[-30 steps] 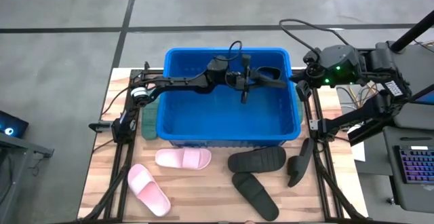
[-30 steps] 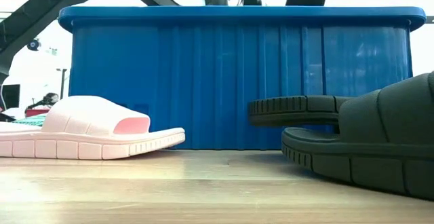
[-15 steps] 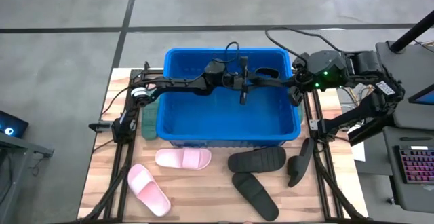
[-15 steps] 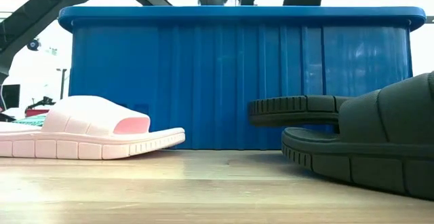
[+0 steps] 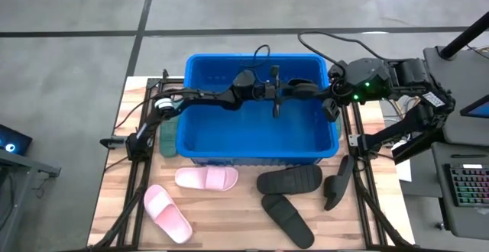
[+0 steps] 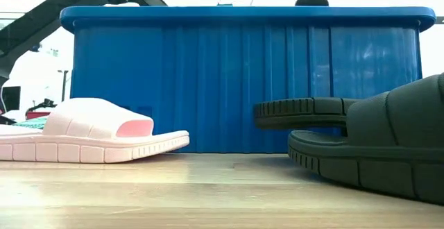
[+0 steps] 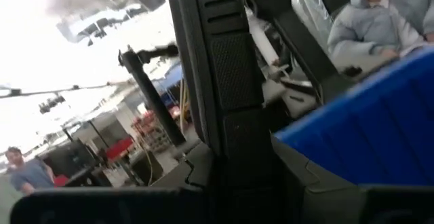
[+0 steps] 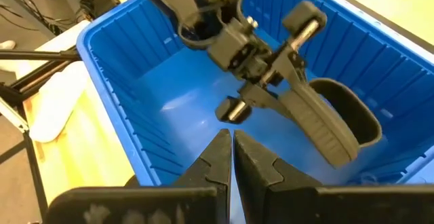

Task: Pick and place slides into bin
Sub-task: Put the black slipper into the blue bin

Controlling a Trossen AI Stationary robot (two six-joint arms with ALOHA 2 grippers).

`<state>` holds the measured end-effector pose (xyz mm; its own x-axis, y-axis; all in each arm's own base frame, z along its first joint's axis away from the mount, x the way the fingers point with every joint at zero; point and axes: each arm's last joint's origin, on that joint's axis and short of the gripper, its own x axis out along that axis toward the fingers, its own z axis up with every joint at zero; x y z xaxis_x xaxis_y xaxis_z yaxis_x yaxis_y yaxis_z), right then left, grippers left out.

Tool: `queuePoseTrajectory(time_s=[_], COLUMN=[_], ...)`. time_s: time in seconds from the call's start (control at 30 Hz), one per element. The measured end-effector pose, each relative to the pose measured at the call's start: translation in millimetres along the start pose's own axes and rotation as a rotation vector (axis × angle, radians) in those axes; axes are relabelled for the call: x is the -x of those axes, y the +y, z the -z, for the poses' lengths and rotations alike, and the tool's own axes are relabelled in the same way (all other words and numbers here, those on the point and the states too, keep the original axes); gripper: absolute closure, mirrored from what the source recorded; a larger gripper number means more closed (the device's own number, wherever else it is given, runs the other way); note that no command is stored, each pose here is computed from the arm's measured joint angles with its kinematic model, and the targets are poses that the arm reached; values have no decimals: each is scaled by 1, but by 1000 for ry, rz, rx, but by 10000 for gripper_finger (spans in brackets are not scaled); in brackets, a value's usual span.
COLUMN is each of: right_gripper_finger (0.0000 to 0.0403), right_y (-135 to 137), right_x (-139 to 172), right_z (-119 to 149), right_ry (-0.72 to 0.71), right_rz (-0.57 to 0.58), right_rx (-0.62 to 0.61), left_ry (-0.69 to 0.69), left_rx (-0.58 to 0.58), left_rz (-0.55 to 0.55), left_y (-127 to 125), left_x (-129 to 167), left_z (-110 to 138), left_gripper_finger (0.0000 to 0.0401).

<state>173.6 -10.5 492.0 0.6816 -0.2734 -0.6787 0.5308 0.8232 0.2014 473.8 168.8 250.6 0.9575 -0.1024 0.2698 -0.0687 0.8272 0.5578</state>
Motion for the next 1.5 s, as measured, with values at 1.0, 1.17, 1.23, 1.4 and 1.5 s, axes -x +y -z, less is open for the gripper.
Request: queuePoseTrajectory(time_s=[1.0,1.17,1.23,1.4,1.5], right_gripper_finger=[394,394,394,394,394], right_y=[16,16,16,16,17], right_x=[-17,-18,-18,-18,-18], right_z=[-1,-1,-1,-1,-2], right_ry=[79,80,80,74,65], right_rz=[-56,-54,-54,-58,-63], right_rx=[-36,-65,-70,-72,-75], left_ry=[139,158,174,231,246], left_rx=[-258,-372,-367,-449,-497], left_rz=[-102,-106,-93,-33,-3], left_y=[-10,-10,-11,-15,-20], left_x=[2,2,2,4,2], left_z=[34,34,36,43,43], left_gripper_finger=[334,334,334,334,334])
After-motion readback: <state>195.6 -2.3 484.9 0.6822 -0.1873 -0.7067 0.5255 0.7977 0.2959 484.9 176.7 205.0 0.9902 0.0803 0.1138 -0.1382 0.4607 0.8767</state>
